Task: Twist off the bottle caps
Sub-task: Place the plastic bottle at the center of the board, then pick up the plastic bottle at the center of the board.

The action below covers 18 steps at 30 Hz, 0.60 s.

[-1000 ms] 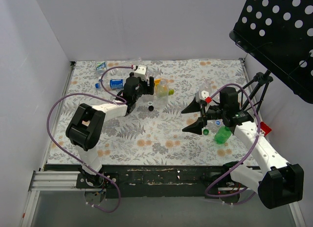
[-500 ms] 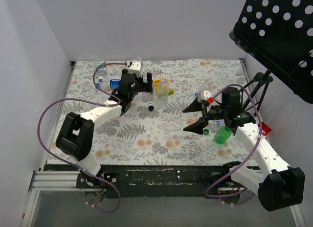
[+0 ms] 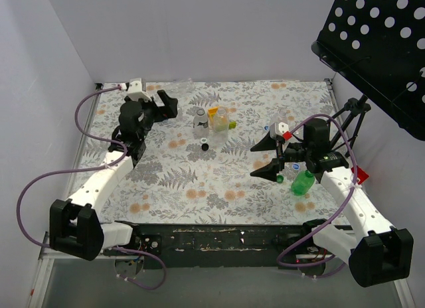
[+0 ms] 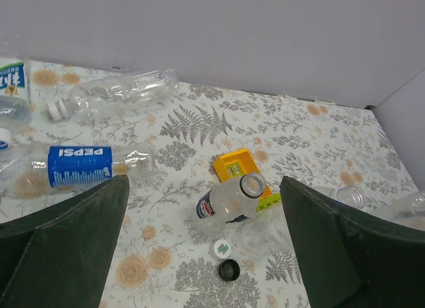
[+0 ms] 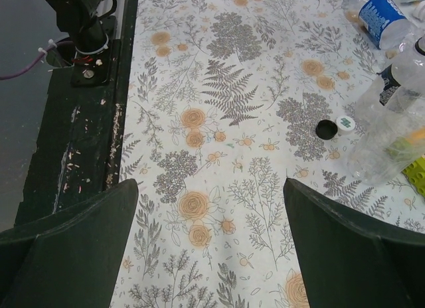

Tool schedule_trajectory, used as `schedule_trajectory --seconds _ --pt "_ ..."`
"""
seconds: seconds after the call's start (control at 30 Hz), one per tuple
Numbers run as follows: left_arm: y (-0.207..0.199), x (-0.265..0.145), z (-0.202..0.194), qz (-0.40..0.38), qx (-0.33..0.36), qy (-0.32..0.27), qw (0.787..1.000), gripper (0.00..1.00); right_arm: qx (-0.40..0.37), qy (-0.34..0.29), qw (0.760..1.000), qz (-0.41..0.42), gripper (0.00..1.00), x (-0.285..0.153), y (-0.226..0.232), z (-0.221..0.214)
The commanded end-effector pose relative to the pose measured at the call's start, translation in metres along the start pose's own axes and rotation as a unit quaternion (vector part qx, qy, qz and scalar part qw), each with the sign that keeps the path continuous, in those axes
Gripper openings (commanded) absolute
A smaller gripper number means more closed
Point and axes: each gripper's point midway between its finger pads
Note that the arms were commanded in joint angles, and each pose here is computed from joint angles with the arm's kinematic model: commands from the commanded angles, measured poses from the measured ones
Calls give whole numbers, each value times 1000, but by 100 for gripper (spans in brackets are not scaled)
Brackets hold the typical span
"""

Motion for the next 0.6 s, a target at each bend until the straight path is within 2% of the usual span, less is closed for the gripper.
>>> schedule_trajectory --seconds 0.0,0.33,0.57 --pt "7 -22 -12 -10 -58 44 997 98 -14 0 1000 -8 98 -4 -2 7" --pt "26 -47 -15 -1 -107 57 993 98 -9 2 1000 -13 98 -6 -5 4" --pt "37 -49 -27 17 -149 72 986 98 -8 3 1000 -14 98 -6 -4 3"
Point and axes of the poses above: each gripper's point midway between its finger pads, its own x axis out along the fingers, its own y axis along the line the jaws close on, z = x × y, and after that the axes turned 6 degrees about -x, right-handed
